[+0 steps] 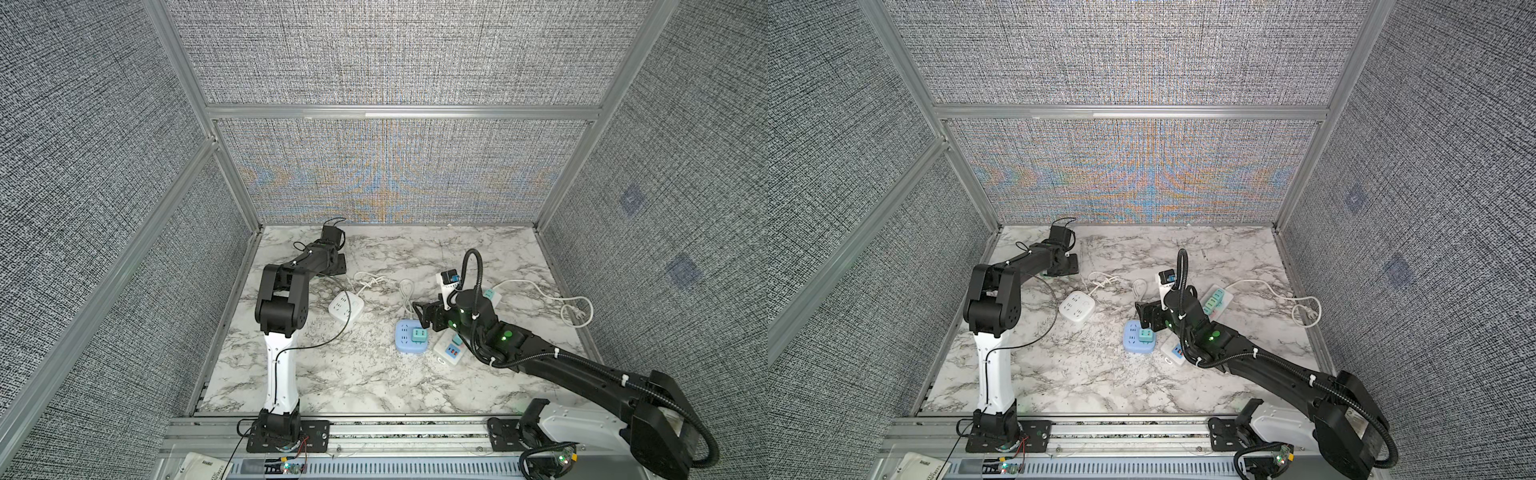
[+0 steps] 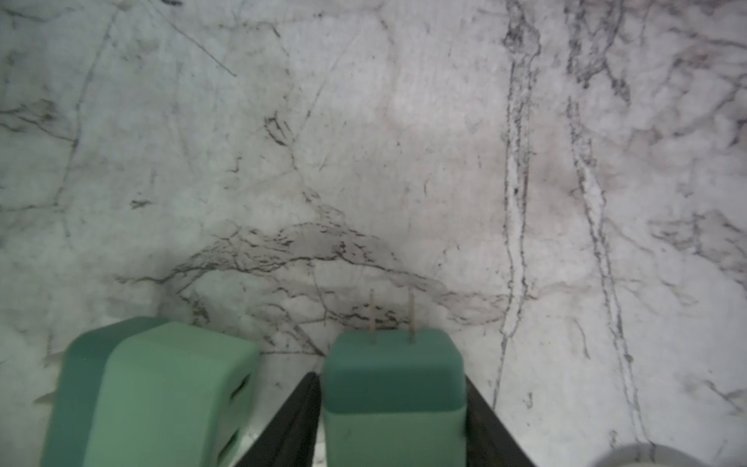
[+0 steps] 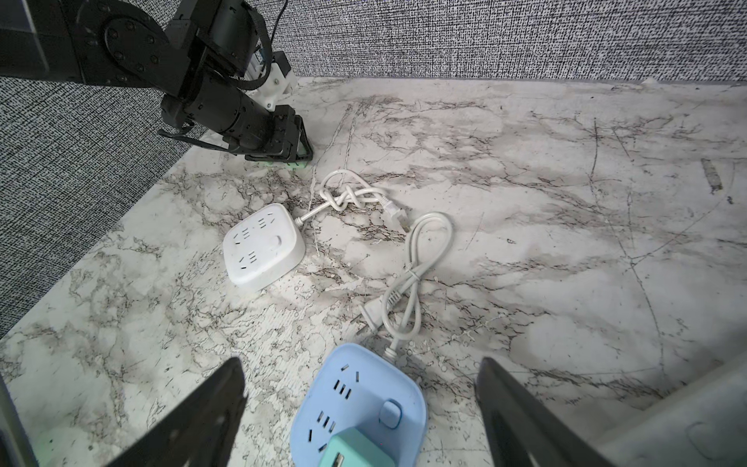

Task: Insert plugs into power strip
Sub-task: Pick up the plug from the top-left of the table, then place the plug at the center of the table, then rotate the plug at the center of the table.

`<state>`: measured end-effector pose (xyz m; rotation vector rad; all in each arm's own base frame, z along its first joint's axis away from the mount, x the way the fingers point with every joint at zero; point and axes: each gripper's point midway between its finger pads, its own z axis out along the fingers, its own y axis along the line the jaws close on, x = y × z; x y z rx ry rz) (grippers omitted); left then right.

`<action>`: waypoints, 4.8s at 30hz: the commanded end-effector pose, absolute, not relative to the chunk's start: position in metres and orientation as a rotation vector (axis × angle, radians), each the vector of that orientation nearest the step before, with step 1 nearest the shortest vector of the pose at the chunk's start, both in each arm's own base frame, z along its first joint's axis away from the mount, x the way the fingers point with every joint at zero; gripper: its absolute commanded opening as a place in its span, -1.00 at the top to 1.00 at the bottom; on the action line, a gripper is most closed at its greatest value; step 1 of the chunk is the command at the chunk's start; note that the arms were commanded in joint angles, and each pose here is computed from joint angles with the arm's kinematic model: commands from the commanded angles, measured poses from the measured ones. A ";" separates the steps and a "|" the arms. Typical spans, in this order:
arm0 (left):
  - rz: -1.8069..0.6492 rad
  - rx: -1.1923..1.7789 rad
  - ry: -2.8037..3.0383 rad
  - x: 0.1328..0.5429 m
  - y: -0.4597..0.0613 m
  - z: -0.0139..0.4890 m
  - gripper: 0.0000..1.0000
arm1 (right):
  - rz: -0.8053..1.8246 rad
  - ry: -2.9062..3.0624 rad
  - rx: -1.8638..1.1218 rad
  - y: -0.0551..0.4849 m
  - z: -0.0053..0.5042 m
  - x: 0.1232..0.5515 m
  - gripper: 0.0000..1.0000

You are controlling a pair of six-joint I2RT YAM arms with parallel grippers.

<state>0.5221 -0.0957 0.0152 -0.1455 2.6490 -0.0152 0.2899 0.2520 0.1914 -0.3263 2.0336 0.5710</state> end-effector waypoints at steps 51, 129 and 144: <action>-0.442 0.837 2.486 0.171 -0.308 0.058 0.60 | 0.509 1.928 0.012 0.133 0.170 0.262 -0.81; -0.409 -0.089 1.718 0.252 -0.185 0.292 -0.99 | 0.617 1.895 -0.361 0.204 0.169 0.214 -0.64; -0.288 0.016 1.774 0.317 -0.205 0.315 -0.99 | 0.454 2.058 -0.586 0.272 0.125 0.180 -0.62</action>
